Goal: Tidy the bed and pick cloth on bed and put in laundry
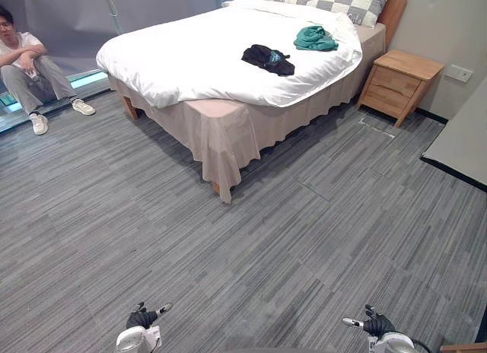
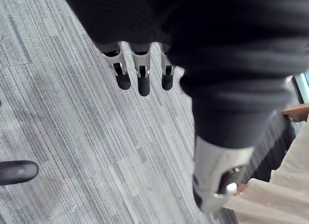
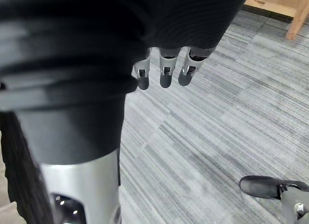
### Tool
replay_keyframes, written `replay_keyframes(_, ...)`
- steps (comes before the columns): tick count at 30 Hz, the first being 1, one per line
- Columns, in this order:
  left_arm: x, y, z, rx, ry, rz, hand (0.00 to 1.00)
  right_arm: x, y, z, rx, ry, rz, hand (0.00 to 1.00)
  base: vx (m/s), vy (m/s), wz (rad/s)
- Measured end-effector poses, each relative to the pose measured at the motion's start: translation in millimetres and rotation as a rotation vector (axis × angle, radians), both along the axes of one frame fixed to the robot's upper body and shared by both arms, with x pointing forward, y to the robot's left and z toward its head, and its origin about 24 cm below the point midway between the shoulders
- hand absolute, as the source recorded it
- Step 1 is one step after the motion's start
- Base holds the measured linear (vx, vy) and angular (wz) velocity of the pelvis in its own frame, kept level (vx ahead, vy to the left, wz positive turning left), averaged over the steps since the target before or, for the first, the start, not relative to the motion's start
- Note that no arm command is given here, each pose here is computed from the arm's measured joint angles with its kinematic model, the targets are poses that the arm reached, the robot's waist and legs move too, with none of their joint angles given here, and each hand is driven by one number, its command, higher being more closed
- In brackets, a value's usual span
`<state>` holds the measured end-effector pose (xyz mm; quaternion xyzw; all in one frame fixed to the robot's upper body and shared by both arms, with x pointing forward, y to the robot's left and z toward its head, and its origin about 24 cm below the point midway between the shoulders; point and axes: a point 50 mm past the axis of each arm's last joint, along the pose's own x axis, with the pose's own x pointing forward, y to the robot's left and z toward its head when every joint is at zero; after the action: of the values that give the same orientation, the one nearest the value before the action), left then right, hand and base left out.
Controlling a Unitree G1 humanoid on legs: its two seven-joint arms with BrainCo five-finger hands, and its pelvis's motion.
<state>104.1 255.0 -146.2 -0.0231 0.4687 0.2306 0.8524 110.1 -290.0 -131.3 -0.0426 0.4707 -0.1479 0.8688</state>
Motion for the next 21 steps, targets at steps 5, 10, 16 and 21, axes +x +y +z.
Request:
replay_keyframes(5, 0.5, -1.1, 0.0, 0.000, 0.000, -0.011, 0.00, 6.8, 0.9, 1.6, 0.000, -0.016, 0.003, 0.00, -0.06, -0.008, -0.07)
replay_keyframes(10, 10.6, 0.2, 3.0, 0.015, -0.010, -0.052, 0.00, 5.5, 26.5, -8.8, 0.062, 0.002, -0.002, 0.00, -0.08, -0.003, -0.04)
replay_keyframes(16, 9.3, 2.9, 3.6, 0.006, -0.013, -0.060, 0.00, -2.8, 34.5, -13.5, 0.101, 0.016, -0.018, 0.00, 0.25, -0.179, 0.15)
replay_keyframes(21, 6.5, -9.8, -0.4, -0.041, -0.029, -0.010, 0.00, -16.3, 37.4, -14.0, 0.100, 0.012, -0.051, 0.00, 0.45, -0.374, 0.07)
